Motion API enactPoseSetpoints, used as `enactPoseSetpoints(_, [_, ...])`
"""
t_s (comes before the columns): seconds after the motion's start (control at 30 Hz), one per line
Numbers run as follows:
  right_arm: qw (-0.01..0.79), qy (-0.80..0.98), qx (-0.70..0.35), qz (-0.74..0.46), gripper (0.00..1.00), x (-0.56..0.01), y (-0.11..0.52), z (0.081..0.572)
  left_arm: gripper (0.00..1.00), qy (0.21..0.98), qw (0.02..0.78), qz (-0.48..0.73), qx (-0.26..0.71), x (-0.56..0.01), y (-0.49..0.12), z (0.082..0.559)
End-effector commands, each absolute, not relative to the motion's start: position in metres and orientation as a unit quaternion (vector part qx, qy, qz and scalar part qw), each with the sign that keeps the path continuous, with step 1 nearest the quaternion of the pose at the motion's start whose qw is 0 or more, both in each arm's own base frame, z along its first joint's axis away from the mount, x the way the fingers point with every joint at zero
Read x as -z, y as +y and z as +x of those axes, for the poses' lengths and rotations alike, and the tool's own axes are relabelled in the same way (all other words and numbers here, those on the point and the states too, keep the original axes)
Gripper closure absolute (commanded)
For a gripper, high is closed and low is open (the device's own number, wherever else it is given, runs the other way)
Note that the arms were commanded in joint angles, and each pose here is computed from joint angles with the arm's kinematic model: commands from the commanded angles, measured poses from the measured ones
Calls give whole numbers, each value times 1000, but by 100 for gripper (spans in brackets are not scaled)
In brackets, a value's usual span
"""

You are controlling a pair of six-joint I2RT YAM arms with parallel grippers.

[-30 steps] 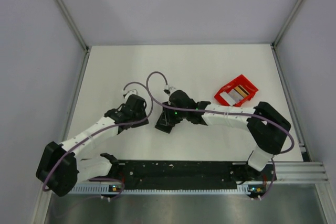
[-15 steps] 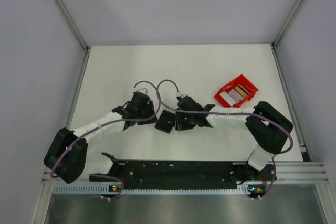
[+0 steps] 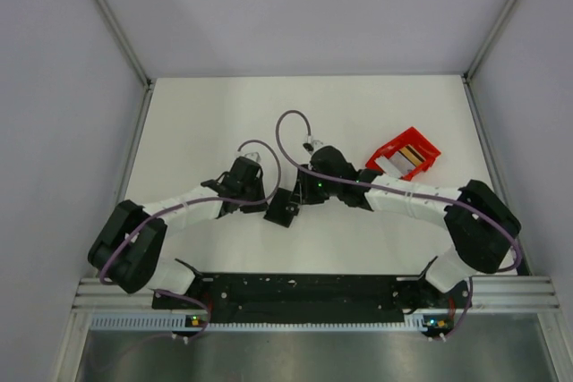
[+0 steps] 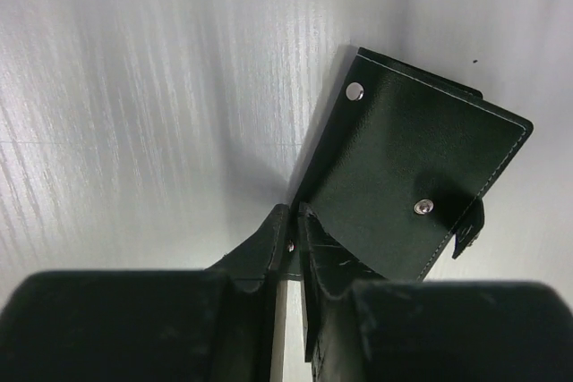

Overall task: Put the credit cards into the card holder
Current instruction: Open the card holder at the center of the board.

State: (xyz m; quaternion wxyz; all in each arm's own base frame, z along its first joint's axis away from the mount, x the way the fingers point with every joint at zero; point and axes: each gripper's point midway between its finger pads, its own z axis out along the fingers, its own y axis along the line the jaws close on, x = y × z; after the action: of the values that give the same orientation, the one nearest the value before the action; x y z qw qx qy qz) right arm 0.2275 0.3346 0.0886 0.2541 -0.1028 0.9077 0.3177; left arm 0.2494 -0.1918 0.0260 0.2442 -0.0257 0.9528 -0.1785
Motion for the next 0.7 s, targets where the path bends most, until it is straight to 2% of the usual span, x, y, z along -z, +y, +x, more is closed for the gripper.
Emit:
enactPoseSetpoints(0.0, [262,888,-360,-117,72,-111,370,245,88,946,249,-20,206,-28,-204,251])
enactPoseSetpoints(0.2, [245,886,-374,-122,73,-108,386,242,92,948,243,-29,203,-30,-202,246])
enactPoseSetpoints(0.3, [210,901,-357,-130,73,-84,386,235,95,949,233,-54,205,-29,-202,243])
enactPoseSetpoints(0.47, [196,920,-313,-135,73,-58,365,227,97,948,225,-78,212,-31,-205,237])
enactPoseSetpoints(0.67, [218,933,-259,-120,74,-47,327,224,97,948,228,-80,207,-33,-203,234])
